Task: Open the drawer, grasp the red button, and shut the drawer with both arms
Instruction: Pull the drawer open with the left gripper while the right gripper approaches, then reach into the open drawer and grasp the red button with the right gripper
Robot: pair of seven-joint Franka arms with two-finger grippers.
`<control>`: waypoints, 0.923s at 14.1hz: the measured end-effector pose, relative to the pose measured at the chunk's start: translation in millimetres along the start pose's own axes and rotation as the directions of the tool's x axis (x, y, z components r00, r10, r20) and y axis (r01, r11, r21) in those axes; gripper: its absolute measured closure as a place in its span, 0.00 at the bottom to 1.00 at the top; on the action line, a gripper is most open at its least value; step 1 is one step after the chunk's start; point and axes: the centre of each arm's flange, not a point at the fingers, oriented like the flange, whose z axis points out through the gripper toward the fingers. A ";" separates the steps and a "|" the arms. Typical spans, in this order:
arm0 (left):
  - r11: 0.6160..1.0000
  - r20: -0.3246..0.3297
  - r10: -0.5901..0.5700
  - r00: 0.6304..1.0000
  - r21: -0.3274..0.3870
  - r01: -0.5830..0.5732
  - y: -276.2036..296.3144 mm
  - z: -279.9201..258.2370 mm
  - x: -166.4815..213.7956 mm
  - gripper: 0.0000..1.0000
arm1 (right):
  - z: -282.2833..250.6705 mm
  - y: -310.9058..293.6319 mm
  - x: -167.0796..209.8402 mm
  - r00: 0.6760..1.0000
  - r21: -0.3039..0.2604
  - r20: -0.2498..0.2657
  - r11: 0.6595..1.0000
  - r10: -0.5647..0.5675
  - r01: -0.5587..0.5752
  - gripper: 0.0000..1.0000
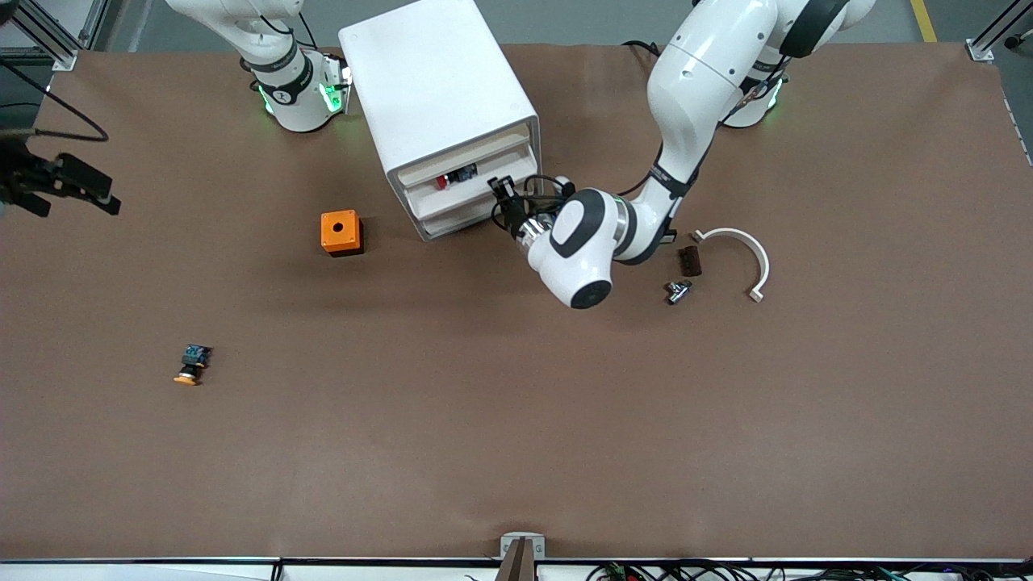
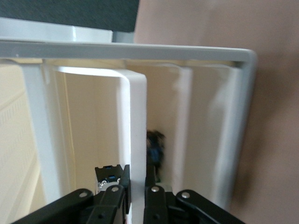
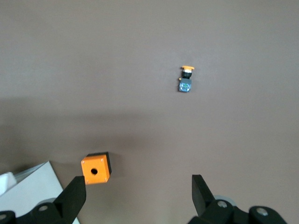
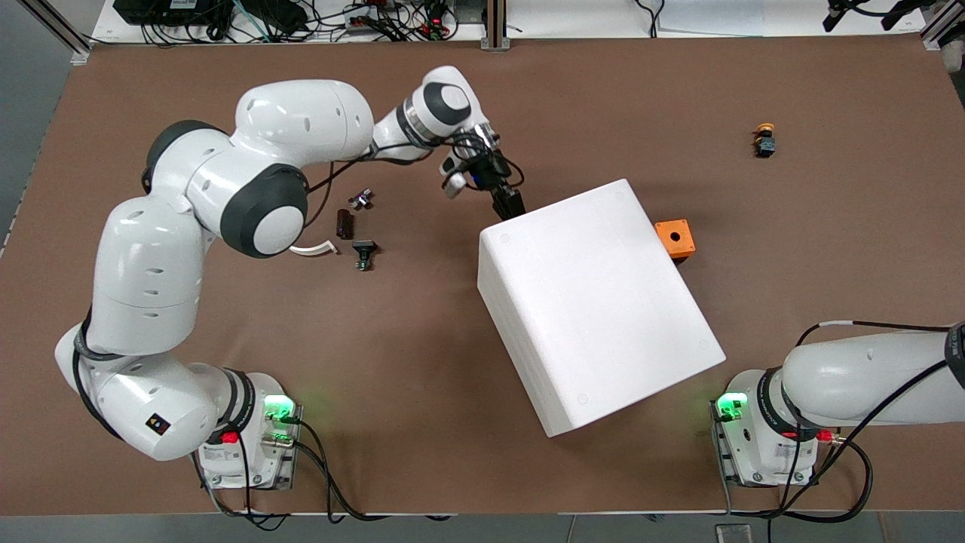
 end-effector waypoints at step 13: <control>0.989 0.198 0.080 0.977 -0.136 -0.054 22.0 -149.8 13.7 0.31 | 70.3 -171.7 33.9 0.846 -0.061 0.081 0.850 0.527 -0.524 0.00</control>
